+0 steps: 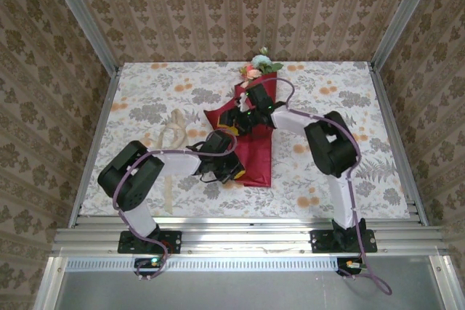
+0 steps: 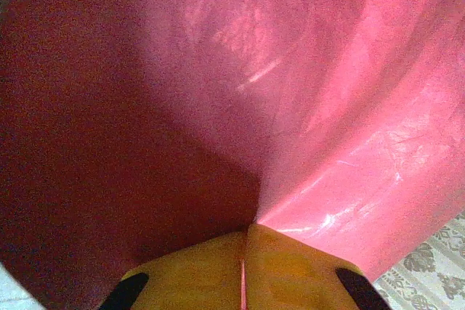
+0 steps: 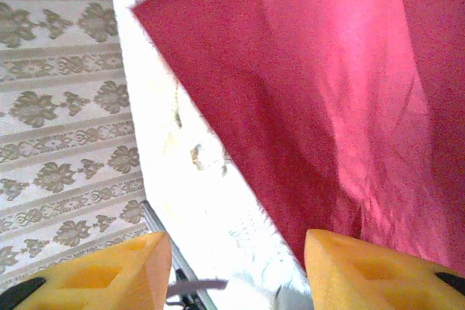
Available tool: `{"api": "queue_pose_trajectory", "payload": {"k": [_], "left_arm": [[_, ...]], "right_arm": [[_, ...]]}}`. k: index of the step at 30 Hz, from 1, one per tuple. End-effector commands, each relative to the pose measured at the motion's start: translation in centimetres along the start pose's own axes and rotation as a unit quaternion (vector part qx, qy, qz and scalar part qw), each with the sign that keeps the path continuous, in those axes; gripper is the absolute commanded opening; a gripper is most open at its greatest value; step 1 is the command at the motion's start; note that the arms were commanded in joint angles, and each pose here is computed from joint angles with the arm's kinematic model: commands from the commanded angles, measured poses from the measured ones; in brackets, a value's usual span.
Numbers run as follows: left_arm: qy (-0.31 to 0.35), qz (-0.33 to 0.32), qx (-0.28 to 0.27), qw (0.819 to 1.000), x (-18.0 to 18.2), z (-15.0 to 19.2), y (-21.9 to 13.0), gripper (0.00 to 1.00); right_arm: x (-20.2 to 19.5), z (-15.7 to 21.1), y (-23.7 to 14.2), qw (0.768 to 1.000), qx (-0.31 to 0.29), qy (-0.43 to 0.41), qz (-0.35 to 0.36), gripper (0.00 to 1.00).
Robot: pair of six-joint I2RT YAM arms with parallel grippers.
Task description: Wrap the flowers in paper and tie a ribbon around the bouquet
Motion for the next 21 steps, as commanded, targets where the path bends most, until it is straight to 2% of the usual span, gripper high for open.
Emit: {"api": "queue_pose_trajectory", "payload": {"k": [1,5,9,13,16,21], "left_arm": [[-0.048,-0.121,-0.014,0.991,7.0,-0.3,1.1,0.1],[-0.049,-0.124,-0.015,0.991,7.0,-0.4,1.0,0.09],[-0.052,-0.127,-0.017,0.99,7.2,-0.4,0.8,0.08],[-0.053,-0.13,-0.016,0.99,7.4,-0.4,0.9,0.08],[-0.052,-0.133,-0.016,0.99,7.5,-0.4,0.9,0.08],[-0.047,-0.14,-0.018,0.989,7.5,-0.5,0.7,0.07]], "right_arm": [[0.9,-0.6,-6.1,0.999,-0.028,-0.004,0.036,0.54],[-0.9,0.7,-11.3,0.997,-0.064,0.017,0.049,0.55],[-4.5,5.5,-14.2,0.995,-0.068,0.04,0.063,0.52],[-7.5,12.2,-13.2,0.997,-0.032,0.047,0.048,0.44],[-8.5,15.7,-11.9,0.999,-0.015,0.033,0.028,0.48],[-9.5,17.7,-9.5,0.999,0.011,0.026,0.029,0.47]]}}
Point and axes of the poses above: each hand's point on the last joint's axis, 136 mm out from that joint toward the fingers, its own y axis out along the fingers, its own x axis along the line the jaws close on, z = x × y, the point moved 4 cm from there along -y, back along the fingers, and after that the axes turned 6 degrees about -y, right-handed, at the moved point
